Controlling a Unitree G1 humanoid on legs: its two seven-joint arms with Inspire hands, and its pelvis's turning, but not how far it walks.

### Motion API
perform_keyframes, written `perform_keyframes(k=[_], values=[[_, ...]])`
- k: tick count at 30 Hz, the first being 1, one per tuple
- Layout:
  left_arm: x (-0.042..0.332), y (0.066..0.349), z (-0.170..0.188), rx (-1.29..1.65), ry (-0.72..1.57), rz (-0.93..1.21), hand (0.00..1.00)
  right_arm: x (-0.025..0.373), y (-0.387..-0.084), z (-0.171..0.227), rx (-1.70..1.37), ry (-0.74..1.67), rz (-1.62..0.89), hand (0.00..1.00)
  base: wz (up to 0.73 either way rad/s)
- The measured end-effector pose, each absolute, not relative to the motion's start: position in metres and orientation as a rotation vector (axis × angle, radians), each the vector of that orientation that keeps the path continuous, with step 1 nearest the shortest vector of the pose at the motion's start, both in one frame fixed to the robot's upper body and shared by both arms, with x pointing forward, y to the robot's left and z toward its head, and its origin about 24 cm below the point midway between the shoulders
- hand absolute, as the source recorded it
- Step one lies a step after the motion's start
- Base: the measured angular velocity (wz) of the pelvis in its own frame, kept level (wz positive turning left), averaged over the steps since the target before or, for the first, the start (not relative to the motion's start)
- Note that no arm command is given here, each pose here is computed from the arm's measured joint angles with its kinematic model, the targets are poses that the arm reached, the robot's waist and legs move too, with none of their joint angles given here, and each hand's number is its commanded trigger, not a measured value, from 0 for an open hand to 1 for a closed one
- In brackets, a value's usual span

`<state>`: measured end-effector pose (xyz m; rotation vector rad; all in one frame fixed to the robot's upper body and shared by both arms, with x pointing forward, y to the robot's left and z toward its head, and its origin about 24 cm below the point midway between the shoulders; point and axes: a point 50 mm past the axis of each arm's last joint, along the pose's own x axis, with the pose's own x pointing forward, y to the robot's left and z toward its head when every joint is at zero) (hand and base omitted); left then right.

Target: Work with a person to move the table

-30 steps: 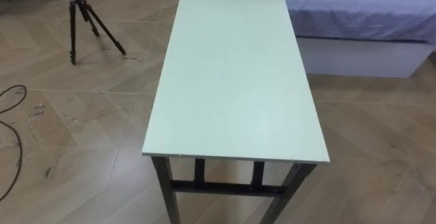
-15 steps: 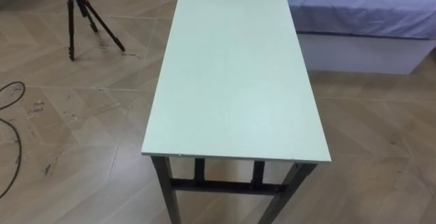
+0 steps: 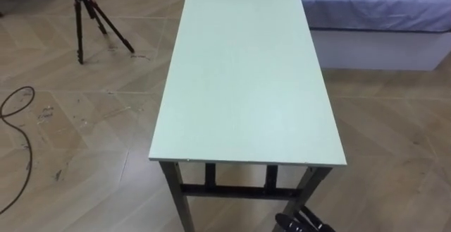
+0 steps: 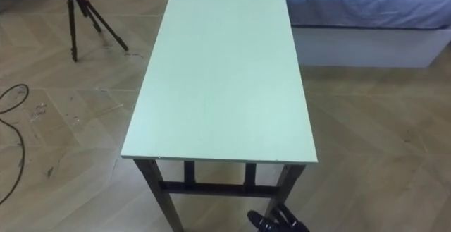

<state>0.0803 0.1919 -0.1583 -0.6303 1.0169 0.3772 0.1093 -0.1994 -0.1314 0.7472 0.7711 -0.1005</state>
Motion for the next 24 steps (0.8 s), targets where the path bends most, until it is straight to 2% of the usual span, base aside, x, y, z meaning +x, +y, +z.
perform_keyframes(k=[12, 24], values=[[0.131, 0.159, -0.128, -0.807, 0.831, 0.161, 0.00, 0.153, -0.167, -0.092, 0.988, 0.529, 0.062, 0.00, 0.00], [0.155, 0.132, -0.096, -1.019, 0.701, 0.032, 0.00, 0.165, -0.155, -0.073, 1.034, 0.475, 0.143, 0.00, 0.00]])
